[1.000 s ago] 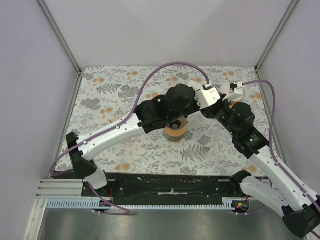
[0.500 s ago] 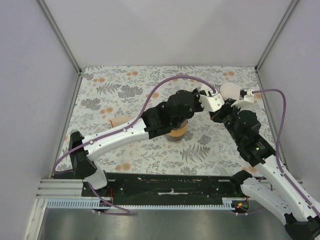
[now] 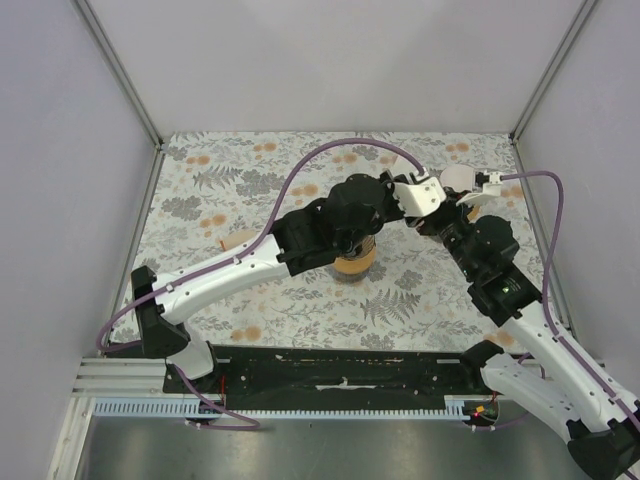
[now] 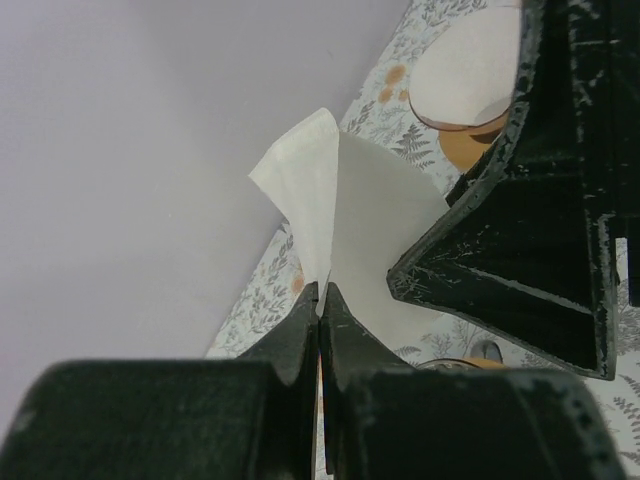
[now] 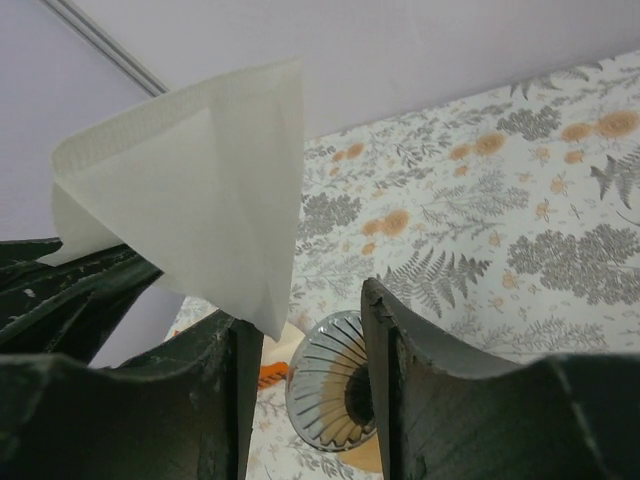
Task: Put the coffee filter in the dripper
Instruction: Place the coffee filter in the coffee dripper.
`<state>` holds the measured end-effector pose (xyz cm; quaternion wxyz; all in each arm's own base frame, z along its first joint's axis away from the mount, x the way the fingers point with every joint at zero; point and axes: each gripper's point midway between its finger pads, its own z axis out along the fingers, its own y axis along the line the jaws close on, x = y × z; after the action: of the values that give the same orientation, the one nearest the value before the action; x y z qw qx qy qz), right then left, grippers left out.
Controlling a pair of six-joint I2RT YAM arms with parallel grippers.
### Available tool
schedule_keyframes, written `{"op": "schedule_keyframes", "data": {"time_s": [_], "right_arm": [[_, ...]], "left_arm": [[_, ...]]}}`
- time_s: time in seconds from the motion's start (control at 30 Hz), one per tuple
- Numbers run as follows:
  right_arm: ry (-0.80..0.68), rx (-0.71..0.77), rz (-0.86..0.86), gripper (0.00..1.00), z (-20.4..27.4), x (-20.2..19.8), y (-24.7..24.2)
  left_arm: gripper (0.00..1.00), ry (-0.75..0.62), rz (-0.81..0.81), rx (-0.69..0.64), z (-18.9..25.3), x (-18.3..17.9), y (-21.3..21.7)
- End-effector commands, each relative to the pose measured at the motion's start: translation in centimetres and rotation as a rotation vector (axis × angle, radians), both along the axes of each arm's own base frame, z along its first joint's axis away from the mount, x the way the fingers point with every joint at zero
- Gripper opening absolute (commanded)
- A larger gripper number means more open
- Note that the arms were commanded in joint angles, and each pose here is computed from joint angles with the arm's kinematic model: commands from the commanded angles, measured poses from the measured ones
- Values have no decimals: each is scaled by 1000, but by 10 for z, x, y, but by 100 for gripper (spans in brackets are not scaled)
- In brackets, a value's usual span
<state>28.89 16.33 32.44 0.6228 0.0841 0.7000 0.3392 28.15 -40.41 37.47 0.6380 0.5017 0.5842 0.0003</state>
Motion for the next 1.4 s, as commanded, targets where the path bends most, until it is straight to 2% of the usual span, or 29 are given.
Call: {"op": "schedule_keyframes", "data": {"time_s": [0.0, 0.43, 0.57, 0.63, 0.7, 0.73, 0.87, 1.0, 1.13, 1.33, 1.37], "right_arm": [[-152, 86, -6, 51, 38, -3, -3], [-284, 102, -49, 55, 64, 1, -5], [-317, 55, -118, 56, 70, -2, -12], [-303, 30, -147, 51, 65, 2, -16], [-262, -4, -176, 31, 57, 6, -20], [-241, -17, -186, 25, 53, 8, -21], [-191, -69, -242, 10, 43, 11, -32], [-155, -150, -336, 5, 36, 9, -54], [-124, -251, -350, 4, 33, 11, -59], [-49, -341, -85, 0, 34, 15, -8], [-18, -357, -28, 0, 30, 15, 3]], "left_arm": [[2, 97, 23, -104, 15, -9, 2], [2, 147, 9, -134, 16, -15, -10], [2, 162, 1, -145, 17, -16, -15], [2, 167, -1, -151, 18, -16, -16], [2, 165, 0, -151, 19, -15, -17], [2, 163, 1, -150, 19, -15, -17], [2, 145, 29, -138, 20, -10, -13], [2, 95, 95, -114, 23, 3, 0], [2, 82, 103, -108, 27, 5, 6], [2, 130, 103, -92, 16, 2, 15], [7, 162, 103, -92, 12, 3, 18]]}}
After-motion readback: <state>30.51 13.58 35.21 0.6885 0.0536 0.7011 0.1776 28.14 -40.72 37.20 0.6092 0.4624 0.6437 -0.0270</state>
